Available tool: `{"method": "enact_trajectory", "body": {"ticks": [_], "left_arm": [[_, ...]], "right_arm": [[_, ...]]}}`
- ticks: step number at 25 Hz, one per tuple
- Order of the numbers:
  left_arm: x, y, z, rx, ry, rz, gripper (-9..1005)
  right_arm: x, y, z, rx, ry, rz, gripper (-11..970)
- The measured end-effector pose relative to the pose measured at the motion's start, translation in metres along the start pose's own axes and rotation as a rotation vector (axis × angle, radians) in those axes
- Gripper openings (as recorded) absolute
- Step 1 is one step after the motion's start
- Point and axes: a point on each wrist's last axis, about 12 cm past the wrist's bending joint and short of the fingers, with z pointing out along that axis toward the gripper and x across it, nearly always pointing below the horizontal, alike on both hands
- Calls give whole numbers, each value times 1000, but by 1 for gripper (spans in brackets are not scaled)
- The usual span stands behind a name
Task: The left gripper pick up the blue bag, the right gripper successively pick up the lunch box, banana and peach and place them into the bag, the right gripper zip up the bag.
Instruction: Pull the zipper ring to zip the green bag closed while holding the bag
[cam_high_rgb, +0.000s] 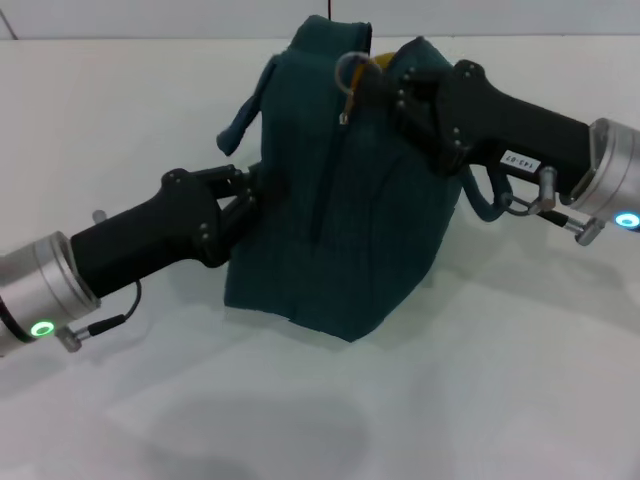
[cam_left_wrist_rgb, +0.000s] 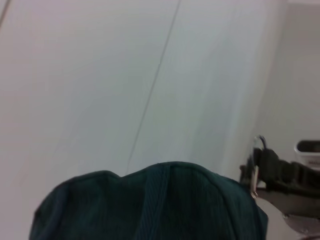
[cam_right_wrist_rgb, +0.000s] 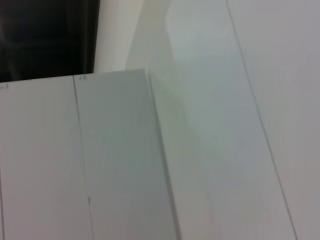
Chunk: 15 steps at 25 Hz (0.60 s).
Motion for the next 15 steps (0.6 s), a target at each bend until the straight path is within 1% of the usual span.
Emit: {"method": "enact_trajectory", "body": {"ticks": [11, 15], "left_arm": [[5, -3, 1, 40, 54, 6, 85], [8, -6, 3, 75, 88, 6, 74]], "right_arm": [[-3, -4, -5, 58, -47, 20, 29], [-2, -8, -6, 91, -38, 41, 30]]}}
